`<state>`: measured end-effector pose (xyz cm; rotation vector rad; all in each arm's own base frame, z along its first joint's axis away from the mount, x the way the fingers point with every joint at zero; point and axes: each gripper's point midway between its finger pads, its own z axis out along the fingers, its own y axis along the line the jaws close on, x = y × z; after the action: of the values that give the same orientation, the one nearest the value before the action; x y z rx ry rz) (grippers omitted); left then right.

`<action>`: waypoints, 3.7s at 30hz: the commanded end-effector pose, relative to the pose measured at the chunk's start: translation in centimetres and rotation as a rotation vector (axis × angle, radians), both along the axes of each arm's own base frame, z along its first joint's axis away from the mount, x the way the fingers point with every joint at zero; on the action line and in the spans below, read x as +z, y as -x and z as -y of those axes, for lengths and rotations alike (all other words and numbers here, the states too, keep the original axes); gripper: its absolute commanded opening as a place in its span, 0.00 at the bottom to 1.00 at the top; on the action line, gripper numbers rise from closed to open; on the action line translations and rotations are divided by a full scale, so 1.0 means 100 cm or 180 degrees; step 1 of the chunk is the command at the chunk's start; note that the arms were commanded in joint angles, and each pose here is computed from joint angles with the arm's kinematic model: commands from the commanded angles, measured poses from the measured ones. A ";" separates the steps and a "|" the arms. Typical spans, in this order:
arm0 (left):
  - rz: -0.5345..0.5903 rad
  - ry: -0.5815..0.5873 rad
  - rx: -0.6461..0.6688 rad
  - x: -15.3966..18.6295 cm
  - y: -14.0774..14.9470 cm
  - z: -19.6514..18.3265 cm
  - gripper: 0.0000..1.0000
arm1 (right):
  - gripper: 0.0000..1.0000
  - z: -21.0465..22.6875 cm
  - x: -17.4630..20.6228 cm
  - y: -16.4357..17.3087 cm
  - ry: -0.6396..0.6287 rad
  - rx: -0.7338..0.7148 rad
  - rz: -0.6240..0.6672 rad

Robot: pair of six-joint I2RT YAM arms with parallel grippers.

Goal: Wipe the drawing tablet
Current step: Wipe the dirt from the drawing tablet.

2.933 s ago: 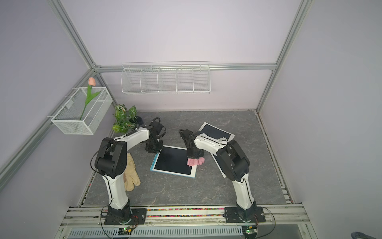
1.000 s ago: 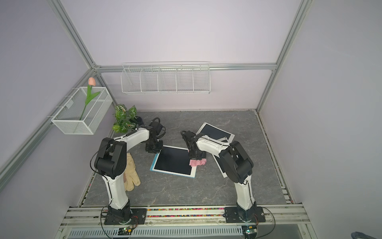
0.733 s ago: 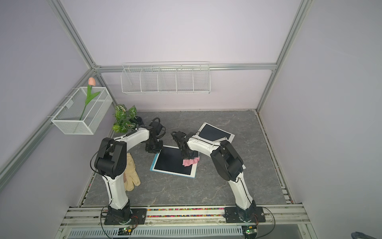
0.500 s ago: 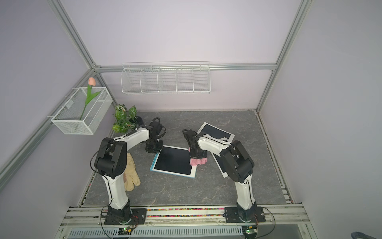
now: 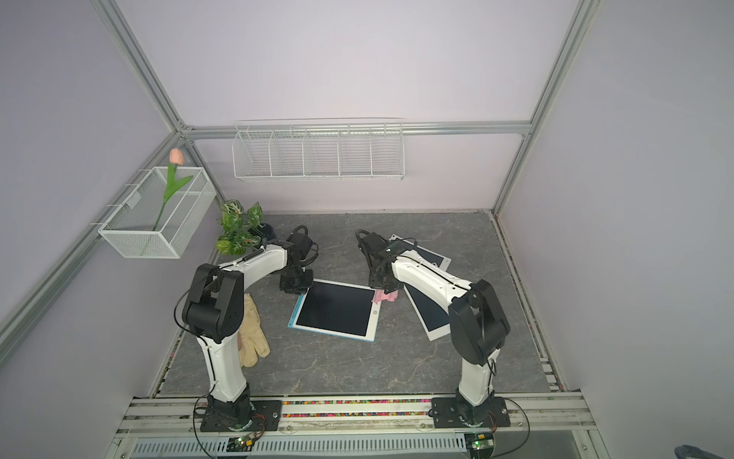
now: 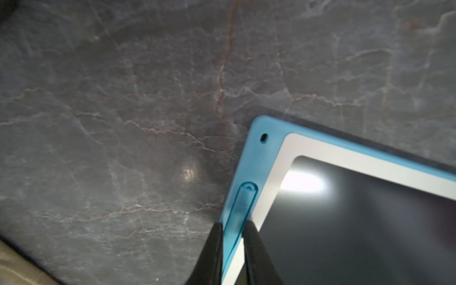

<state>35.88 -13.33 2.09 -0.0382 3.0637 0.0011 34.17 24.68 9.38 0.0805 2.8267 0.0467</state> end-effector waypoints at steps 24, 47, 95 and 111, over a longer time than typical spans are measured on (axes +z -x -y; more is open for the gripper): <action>-0.0533 -0.0259 0.0064 -0.054 0.035 -0.019 0.19 | 0.07 -0.022 -0.068 0.016 0.0032 0.0052 -0.0590; -0.0509 -0.0241 0.0103 -0.054 0.035 -0.018 0.19 | 0.07 0.003 -0.066 0.104 0.0185 0.0235 -0.0625; -0.0531 -0.0208 0.0122 -0.057 0.035 -0.016 0.19 | 0.07 -0.073 -0.058 0.134 0.0093 0.0690 -0.0584; -0.0525 -0.0206 0.0123 -0.057 0.033 -0.016 0.19 | 0.07 -0.081 -0.056 0.138 0.0074 0.0766 -0.0536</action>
<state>36.47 -12.71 2.04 -0.0739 3.0464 0.0279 20.70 28.68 3.39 -0.1880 3.0147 0.0075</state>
